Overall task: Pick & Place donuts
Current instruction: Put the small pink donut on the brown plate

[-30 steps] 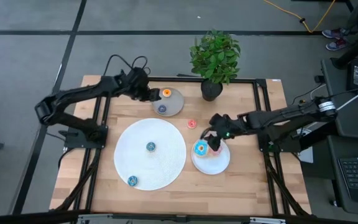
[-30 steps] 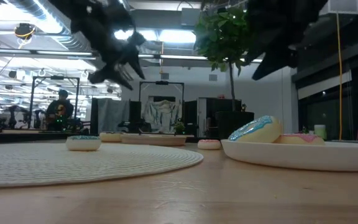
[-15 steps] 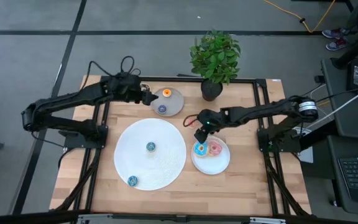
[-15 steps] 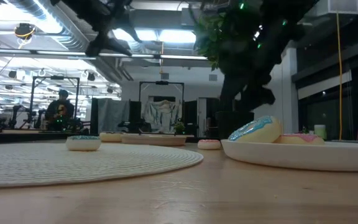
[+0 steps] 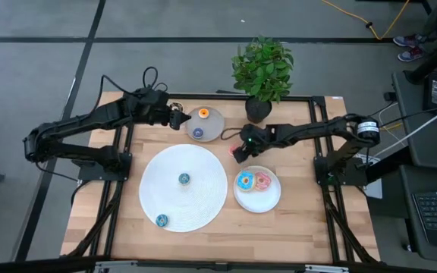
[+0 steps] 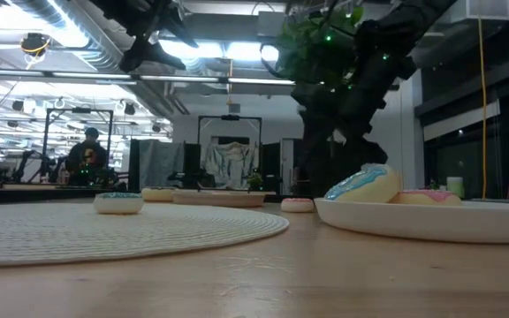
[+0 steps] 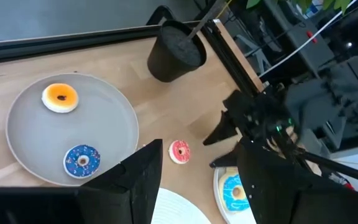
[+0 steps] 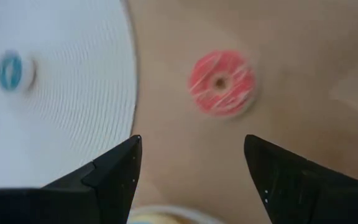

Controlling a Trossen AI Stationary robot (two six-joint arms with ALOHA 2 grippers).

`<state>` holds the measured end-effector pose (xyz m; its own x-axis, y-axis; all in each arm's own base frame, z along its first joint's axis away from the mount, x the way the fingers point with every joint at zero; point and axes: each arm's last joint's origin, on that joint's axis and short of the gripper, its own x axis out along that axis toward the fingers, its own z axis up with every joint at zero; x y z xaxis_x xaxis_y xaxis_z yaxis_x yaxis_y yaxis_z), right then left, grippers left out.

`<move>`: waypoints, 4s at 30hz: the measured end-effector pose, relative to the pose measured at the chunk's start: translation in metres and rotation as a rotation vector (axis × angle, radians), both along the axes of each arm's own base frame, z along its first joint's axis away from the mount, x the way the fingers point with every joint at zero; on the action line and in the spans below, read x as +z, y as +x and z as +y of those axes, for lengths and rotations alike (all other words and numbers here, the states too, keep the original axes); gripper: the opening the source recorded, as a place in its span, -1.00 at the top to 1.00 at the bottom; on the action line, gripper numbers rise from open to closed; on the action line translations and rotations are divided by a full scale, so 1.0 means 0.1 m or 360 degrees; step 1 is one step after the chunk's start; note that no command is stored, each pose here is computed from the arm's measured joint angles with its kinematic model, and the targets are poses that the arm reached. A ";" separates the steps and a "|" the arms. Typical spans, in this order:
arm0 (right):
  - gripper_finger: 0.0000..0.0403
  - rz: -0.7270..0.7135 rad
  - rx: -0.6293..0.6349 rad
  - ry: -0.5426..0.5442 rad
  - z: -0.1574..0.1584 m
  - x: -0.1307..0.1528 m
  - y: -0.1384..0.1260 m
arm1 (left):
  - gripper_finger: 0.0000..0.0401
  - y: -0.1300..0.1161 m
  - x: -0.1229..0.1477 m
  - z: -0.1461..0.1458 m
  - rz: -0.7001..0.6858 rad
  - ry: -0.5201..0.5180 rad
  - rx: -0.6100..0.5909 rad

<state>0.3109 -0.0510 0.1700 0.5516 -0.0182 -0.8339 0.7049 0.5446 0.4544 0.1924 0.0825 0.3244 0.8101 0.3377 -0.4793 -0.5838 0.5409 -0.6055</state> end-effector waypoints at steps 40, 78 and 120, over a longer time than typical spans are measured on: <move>-0.22 0.0045 -0.0204 0.0085 -0.32 -0.30 0.06 | 0.01 0.00 0.00 0.01 0.0015 0.0054 0.0004; 0.43 0.0074 -0.0209 0.0103 -0.33 -0.42 0.08 | 0.01 0.00 0.00 0.01 0.0029 0.0081 0.0032; 0.67 -0.0872 -0.0239 0.0273 -0.12 0.04 0.52 | 0.01 0.01 -0.03 -0.06 -0.0070 -0.0374 -0.0143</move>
<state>0.3627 -0.0627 0.1742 0.9044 -0.0196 -0.4263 0.4065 0.3437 0.8465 0.1930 0.0769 0.3215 0.8536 0.1468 -0.4999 -0.5101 0.4310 -0.7443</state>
